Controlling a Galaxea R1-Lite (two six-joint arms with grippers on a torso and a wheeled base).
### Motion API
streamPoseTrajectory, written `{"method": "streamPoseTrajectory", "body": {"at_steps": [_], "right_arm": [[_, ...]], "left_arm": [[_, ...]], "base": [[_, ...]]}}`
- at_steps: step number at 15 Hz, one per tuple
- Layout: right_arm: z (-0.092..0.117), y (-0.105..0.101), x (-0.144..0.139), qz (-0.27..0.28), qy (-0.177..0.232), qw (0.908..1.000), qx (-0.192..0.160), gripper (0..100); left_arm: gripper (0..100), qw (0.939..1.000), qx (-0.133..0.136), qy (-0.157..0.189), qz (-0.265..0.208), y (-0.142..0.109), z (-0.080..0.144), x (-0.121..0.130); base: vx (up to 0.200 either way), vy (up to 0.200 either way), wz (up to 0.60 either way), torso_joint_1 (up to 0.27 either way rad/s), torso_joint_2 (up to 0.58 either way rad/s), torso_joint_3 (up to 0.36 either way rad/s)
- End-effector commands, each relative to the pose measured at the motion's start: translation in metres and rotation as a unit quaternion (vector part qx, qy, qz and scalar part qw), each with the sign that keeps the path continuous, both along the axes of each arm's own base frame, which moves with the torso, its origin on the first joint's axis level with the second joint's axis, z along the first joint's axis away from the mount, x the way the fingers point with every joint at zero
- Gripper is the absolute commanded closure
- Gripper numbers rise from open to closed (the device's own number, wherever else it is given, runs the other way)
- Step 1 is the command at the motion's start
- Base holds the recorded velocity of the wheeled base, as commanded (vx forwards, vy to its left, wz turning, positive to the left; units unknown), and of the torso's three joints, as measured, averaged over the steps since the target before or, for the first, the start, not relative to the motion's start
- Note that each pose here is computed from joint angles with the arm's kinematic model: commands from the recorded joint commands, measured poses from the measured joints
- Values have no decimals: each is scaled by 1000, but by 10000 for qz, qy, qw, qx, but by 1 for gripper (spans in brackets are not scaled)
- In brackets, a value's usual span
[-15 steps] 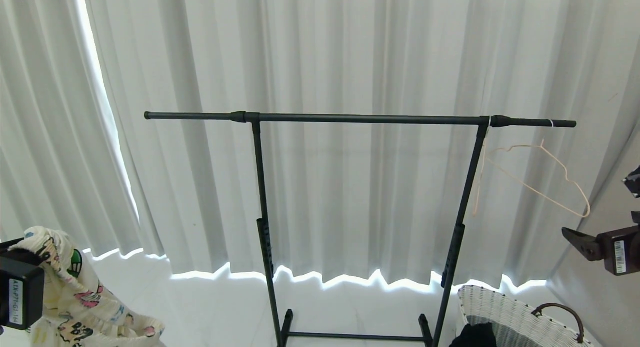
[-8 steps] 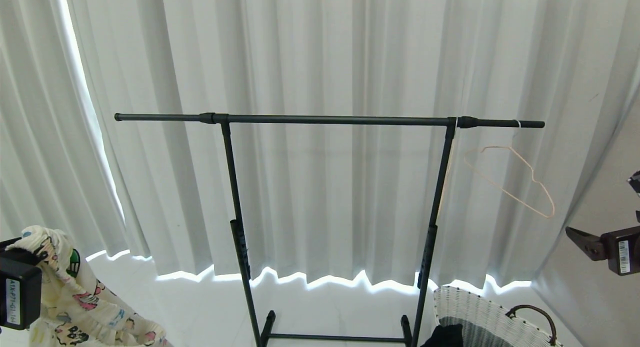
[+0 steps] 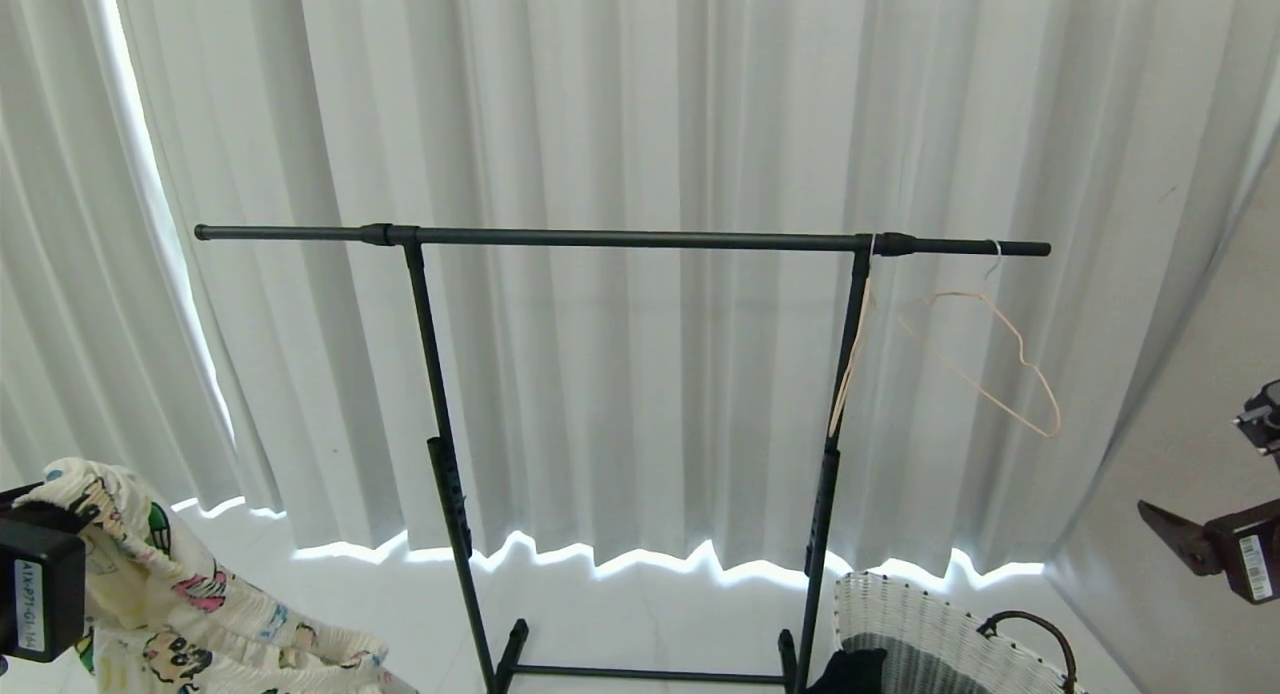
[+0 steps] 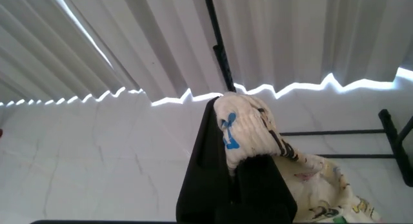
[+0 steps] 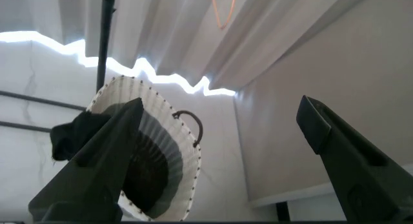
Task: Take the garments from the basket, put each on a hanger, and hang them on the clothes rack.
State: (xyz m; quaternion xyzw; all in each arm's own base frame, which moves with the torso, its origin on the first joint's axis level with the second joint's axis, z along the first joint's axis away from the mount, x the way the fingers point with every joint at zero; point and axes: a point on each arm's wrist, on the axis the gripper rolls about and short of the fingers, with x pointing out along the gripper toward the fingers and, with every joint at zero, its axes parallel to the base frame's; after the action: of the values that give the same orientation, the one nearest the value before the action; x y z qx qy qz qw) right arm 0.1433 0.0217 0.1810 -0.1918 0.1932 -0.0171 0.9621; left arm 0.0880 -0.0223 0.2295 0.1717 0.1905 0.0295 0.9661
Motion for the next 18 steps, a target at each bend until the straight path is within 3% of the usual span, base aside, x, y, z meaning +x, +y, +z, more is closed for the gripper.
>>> {"method": "streamPoseTrajectory", "body": {"at_steps": [1,9,13,18], "right_arm": [[-4,-1,-3,-4,39,10000,-3,0],[-7,-1,-6,-54,-53,9996,283,0],[-11,-1,-7,-148,-42,9991,390,0],[-6,-2,-11,-129,-188,9990,387,0]], "left_arm": [[100,10000,4,21,2,0,-2,0],[100,9998,-24,-172,10,0,4,1],[100,9996,-75,-279,6,0,6,0],[100,9994,-91,-322,-2,1,7,-2]], "base": [[0,0,0,0,0,0],[0,0,0,178,-373,-197],[0,0,0,43,-84,-46],[0,-160,0,7,-6,-1]]}}
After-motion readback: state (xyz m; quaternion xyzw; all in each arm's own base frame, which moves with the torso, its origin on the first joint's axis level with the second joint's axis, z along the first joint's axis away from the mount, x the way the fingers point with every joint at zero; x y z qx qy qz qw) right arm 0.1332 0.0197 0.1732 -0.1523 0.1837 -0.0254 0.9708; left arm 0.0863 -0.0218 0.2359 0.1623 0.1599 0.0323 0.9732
